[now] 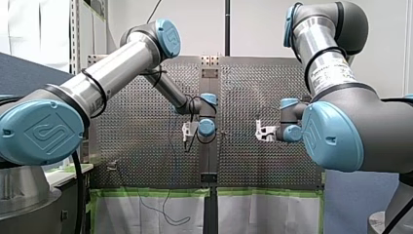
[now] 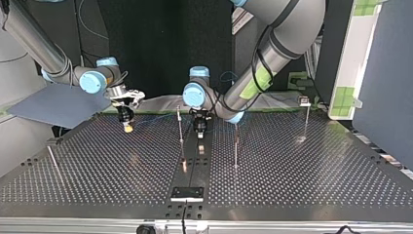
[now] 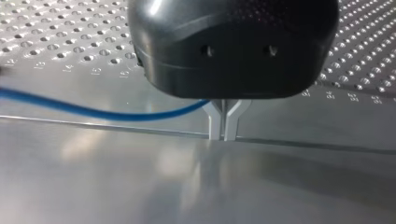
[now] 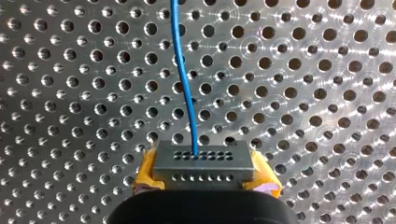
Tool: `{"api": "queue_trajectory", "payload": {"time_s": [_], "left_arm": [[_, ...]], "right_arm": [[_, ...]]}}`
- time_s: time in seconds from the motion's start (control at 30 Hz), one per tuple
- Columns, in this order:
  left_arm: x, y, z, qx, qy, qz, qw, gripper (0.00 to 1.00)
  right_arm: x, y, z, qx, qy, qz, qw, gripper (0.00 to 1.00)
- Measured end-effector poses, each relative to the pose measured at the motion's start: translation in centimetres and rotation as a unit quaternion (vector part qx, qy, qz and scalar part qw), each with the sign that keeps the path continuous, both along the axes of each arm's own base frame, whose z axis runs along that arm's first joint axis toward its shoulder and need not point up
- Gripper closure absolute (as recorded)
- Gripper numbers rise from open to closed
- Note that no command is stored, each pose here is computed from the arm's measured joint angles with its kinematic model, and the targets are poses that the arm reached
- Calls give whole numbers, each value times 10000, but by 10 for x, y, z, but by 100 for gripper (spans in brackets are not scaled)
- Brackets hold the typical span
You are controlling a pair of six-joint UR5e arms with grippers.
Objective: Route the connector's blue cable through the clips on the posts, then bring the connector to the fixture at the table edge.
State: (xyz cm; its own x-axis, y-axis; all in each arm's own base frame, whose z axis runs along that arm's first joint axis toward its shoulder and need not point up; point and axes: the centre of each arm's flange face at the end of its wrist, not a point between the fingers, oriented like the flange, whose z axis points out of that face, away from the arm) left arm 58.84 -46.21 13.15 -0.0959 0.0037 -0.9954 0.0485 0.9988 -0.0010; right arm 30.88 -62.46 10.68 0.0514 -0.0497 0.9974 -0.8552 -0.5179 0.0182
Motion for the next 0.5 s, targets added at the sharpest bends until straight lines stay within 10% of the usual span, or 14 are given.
{"api": "queue_trajectory", "payload": {"time_s": [0.13, 0.5], "left_arm": [[0, -1, 0, 1, -5, -21, 10000, 48], [-6, -2, -1, 116, 65, 48, 9999, 36]], "right_arm": [[0, -1, 0, 0, 5, 1, 10000, 99], [1, 0, -2, 35, 21, 6, 10000, 99]]}}
